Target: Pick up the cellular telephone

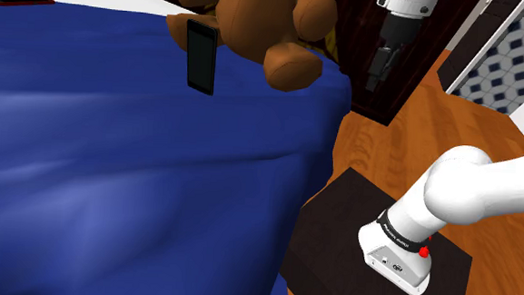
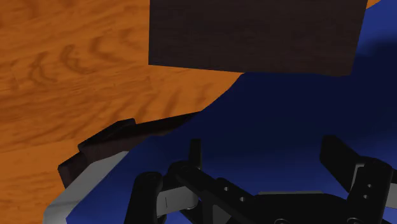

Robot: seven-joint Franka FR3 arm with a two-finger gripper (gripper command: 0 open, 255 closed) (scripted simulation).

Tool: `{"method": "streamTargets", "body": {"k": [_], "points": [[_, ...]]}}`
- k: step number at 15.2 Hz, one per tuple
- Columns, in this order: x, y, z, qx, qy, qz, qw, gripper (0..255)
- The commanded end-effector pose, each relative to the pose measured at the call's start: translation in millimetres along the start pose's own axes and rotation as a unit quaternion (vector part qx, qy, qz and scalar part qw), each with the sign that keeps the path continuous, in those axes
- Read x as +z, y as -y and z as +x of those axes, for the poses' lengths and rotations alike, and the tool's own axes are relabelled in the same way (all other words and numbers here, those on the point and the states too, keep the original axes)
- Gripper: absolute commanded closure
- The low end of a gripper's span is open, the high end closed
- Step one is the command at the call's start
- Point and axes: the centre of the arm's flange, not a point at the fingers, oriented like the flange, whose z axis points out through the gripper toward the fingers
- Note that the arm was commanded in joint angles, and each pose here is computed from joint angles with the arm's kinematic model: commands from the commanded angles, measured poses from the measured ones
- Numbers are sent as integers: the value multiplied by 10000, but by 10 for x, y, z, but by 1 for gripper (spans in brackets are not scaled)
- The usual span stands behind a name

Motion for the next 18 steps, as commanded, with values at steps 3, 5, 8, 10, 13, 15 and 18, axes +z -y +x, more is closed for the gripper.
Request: {"method": "streamTargets", "body": {"k": [3,5,8,10,13,15,18], "points": [[-64,194,147,-6,-38,23,10000,0],[-131,387,294,-13,-76,46,10000,0],[-234,677,512,-23,-132,80,9999,0],[-305,870,656,-29,-170,103,9998,0],[-416,1160,872,-39,-227,138,9996,0],[-492,1353,1014,-45,-264,161,9995,0],[-610,1642,1226,-55,-321,195,9993,0]]}}
